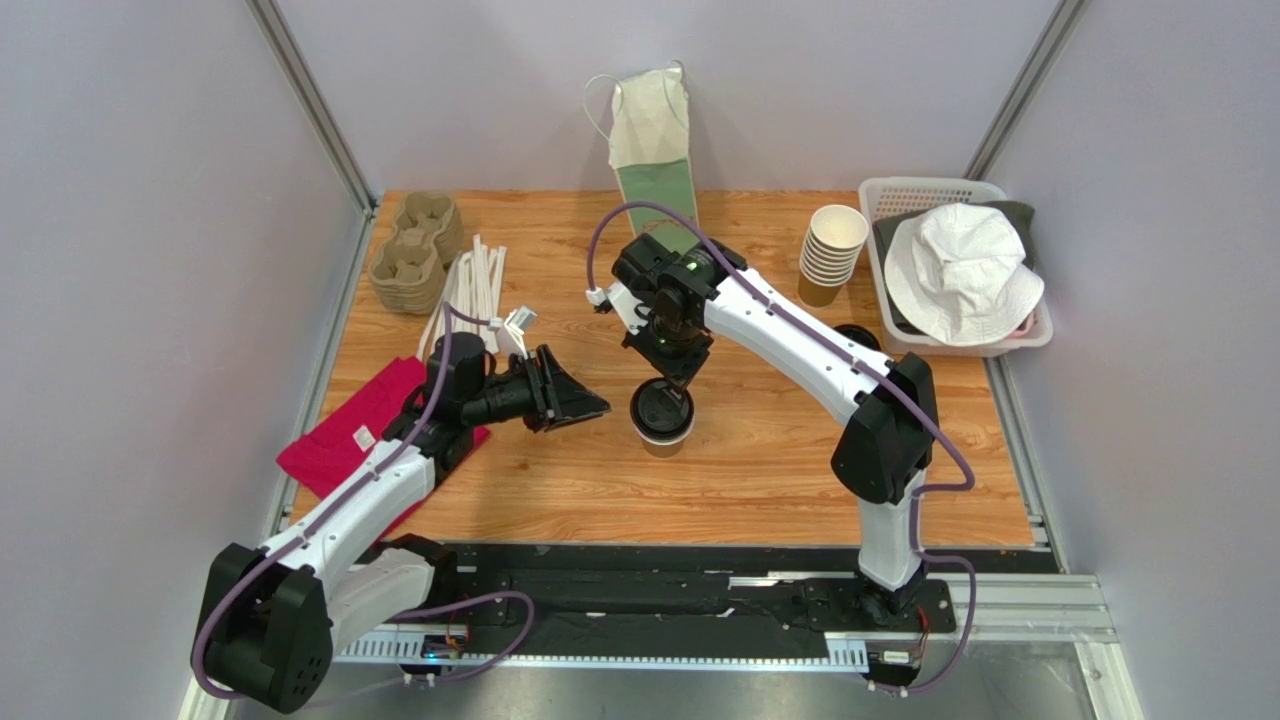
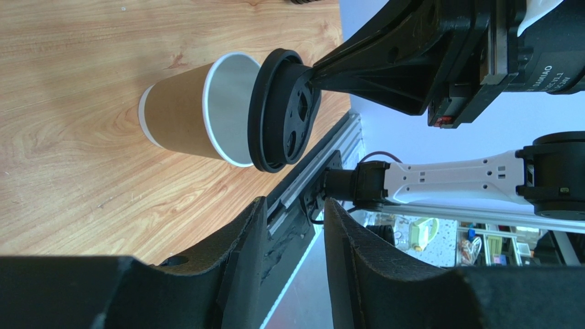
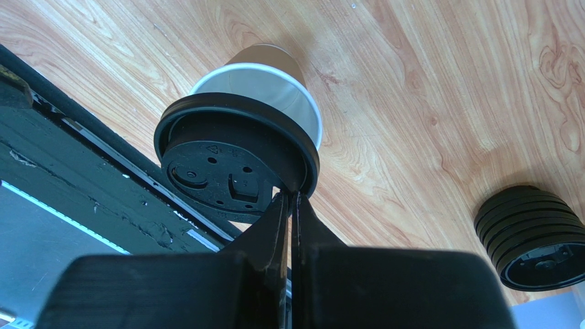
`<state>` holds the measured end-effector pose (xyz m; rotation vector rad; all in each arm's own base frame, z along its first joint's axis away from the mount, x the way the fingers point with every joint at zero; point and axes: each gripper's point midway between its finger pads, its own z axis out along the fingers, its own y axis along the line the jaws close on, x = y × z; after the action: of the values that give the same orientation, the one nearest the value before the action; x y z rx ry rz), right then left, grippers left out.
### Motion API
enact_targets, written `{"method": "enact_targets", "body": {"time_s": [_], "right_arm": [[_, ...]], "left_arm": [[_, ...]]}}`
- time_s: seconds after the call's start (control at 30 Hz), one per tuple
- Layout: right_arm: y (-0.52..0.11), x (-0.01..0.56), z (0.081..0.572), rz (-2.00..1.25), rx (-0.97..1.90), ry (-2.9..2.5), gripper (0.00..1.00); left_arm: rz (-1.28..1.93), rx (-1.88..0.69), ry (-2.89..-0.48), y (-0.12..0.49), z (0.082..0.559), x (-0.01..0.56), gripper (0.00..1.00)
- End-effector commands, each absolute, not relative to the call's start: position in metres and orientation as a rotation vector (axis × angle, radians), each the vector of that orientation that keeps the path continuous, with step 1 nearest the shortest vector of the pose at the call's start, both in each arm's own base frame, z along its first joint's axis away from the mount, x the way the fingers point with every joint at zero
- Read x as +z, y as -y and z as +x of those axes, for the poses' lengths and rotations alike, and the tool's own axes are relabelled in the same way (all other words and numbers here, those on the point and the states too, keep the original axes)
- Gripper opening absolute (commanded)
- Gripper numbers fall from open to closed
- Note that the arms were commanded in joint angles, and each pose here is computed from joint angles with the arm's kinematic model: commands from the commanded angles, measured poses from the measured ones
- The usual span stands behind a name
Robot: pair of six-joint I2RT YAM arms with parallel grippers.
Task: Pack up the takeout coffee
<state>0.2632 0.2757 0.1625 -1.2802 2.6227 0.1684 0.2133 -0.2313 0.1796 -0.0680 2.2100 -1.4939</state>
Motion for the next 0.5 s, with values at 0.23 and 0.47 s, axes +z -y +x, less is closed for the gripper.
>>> {"method": "enact_targets", "body": {"time_s": [0.23,0.47], "right_arm": [[-0.269,0.152,0.268,-1.333,0.045,-2.62,0.0],[-0.27,0.147,0.271,-1.345,0.022,-2.622,0.0]], "left_arm": [[-0.018,-1.494,-2.153,0.234,0.218,0.191,0.43],[-0.021,-1.495,-2.158,0.234,0.217,0.189,0.42]]}}
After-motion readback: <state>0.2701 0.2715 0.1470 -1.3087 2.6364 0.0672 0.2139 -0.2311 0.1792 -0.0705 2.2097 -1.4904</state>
